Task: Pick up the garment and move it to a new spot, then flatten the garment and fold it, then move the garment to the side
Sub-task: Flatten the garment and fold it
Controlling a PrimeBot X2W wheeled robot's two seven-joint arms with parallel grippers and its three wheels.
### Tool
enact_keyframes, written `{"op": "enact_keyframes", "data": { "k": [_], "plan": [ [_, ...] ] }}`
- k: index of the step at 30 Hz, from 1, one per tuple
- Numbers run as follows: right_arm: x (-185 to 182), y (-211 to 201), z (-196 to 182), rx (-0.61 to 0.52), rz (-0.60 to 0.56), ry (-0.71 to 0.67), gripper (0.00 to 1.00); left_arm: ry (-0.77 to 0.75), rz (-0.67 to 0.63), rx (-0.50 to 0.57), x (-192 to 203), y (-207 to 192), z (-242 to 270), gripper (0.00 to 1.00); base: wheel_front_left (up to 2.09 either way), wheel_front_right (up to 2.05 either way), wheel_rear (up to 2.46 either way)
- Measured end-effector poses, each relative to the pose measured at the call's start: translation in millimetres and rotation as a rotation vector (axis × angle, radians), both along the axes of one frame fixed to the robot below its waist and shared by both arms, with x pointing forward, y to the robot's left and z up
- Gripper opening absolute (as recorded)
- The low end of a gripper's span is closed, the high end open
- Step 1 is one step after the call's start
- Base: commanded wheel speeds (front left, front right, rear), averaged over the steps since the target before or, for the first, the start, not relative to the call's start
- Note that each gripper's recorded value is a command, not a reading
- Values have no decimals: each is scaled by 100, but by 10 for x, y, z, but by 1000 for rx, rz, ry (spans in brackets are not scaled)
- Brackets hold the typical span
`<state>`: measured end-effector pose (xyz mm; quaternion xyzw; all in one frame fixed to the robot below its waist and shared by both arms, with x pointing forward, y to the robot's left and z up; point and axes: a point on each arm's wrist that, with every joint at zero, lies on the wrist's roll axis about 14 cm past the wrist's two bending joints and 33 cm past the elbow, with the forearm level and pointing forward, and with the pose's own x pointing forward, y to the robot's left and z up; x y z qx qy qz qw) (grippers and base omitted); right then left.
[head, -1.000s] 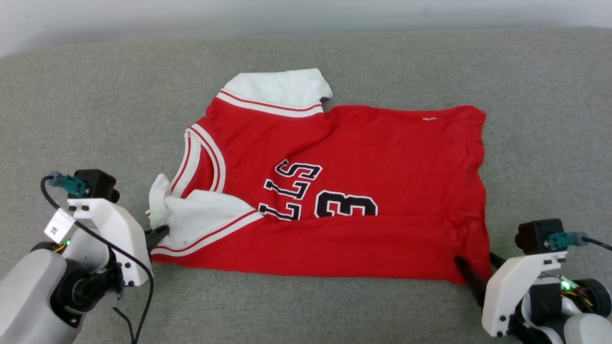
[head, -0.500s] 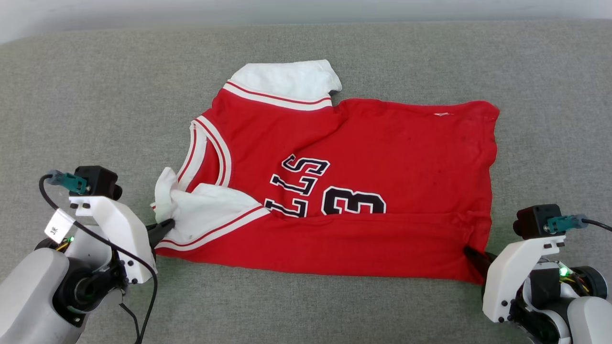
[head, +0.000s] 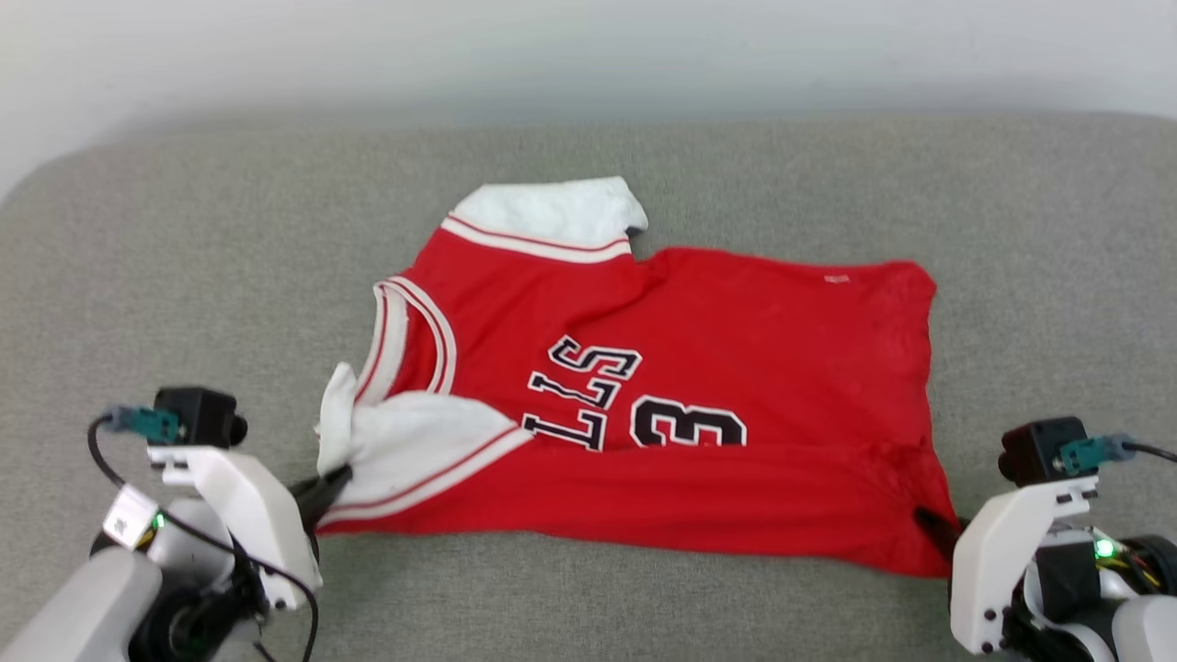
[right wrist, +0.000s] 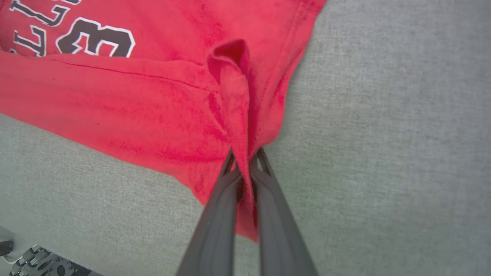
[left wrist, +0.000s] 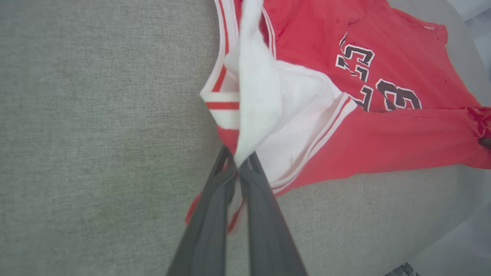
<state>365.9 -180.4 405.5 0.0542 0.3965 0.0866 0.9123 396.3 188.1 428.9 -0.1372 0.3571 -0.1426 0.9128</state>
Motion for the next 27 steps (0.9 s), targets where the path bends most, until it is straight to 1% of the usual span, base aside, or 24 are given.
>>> {"op": "enact_keyframes", "data": {
  "k": [9,14,18,20,23,24,25,26,27],
  "plan": [
    [-358,-60,118,-2,13,-1,0,-20,57,-7,-522,36,70,0,0,0,0],
    [-523,-30,185,-2,37,-4,0,9,112,-12,-855,123,37,0,0,0,0],
    [-631,-20,169,4,39,6,0,60,144,-45,-1111,114,-68,0,0,0,0],
    [-668,-21,132,8,32,13,0,75,152,-61,-1167,81,-116,0,0,0,0],
    [-635,-67,95,3,4,-8,0,69,181,-75,-1136,60,-179,0,0,0,0],
    [-630,-84,66,3,-6,-8,15,61,185,-81,-1096,43,-185,0,0,0,0],
    [-628,-95,34,3,-15,-7,38,60,181,-86,-1065,19,-196,4,0,0,0],
    [-634,-94,-4,8,-23,-3,76,66,178,-89,-1040,-1,-218,30,0,0,0],
    [-638,-85,-35,16,-31,-1,100,71,179,-93,-1020,-15,-243,67,0,0,0]
  ]
}}
